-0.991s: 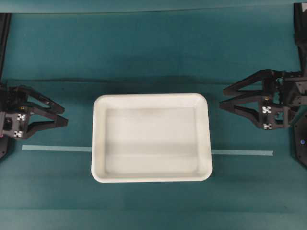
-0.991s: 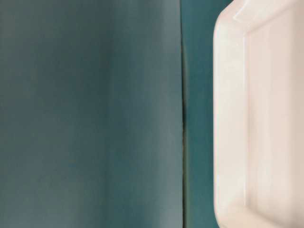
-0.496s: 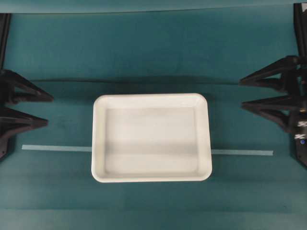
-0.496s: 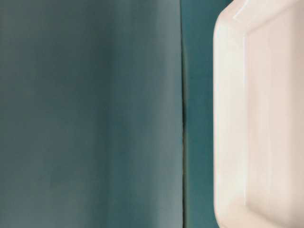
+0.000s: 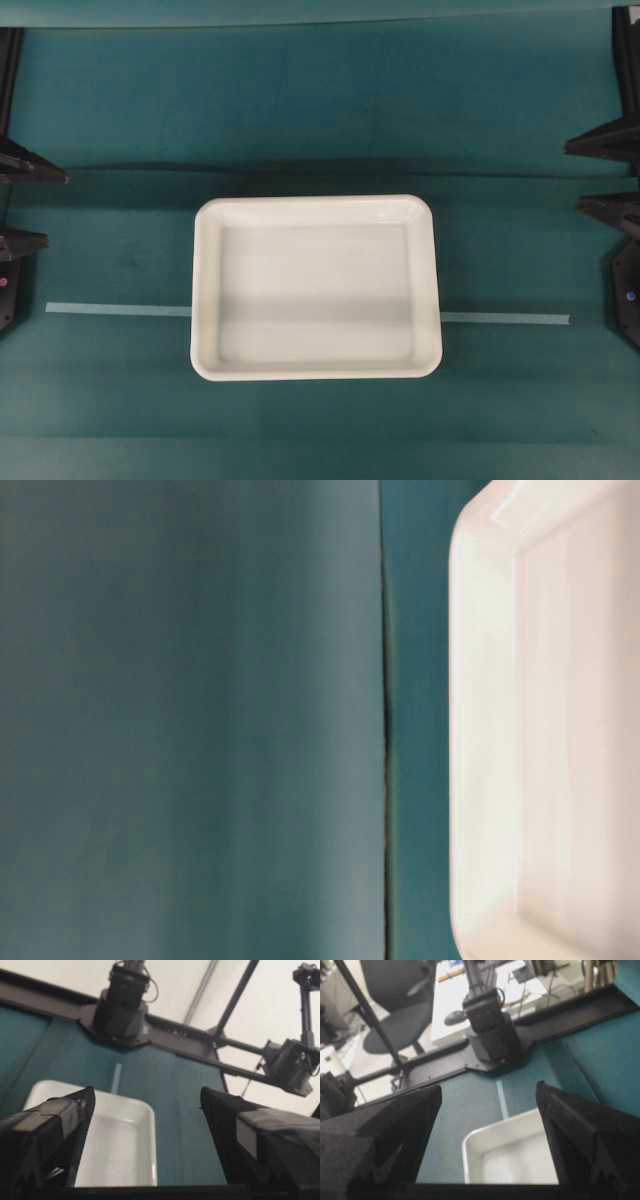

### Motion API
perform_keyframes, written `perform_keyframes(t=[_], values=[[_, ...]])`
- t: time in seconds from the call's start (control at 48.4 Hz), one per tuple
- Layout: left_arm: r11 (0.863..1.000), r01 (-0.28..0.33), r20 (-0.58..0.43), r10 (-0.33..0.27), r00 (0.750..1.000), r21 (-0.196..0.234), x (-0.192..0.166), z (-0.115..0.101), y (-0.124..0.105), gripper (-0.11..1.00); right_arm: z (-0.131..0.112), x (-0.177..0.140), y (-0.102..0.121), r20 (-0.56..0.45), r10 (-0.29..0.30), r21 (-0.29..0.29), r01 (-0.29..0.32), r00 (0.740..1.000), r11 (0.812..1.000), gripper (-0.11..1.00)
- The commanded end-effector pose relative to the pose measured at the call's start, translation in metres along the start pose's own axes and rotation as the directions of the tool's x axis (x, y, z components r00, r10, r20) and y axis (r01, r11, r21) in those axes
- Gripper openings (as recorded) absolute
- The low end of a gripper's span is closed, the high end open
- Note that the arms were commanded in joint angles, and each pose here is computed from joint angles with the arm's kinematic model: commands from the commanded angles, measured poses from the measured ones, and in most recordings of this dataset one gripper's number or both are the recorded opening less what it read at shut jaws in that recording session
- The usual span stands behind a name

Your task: Lift the white case with both hands.

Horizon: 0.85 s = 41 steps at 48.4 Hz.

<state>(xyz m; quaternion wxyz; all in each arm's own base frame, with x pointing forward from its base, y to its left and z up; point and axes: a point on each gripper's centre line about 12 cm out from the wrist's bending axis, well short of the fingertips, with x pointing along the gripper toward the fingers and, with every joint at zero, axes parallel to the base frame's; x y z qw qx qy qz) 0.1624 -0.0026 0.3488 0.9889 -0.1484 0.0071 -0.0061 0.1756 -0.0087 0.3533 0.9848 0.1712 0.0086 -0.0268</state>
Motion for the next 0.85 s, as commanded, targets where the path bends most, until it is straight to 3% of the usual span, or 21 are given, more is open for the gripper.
perform_keyframes(t=[0.0,0.372,0.826], values=[[1.0,0.01,0.011,-0.01,1.0,0.002,0.004,0.007,-0.003,0.91,0.007,0.002,0.003,0.013,0.008,-0.006,-0.008,1.0,1.0,0.83],[1.0,0.013,0.01,-0.013,1.0,0.005,0.004,0.007,-0.004,0.91,0.01,0.0,0.007,0.038,0.034,-0.156,-0.027,0.999,0.987,0.83],[1.0,0.014,0.009,-0.014,1.0,0.011,0.004,0.006,-0.004,0.91,0.01,-0.01,0.007,0.061,0.043,-0.147,-0.033,0.997,0.989,0.83]])
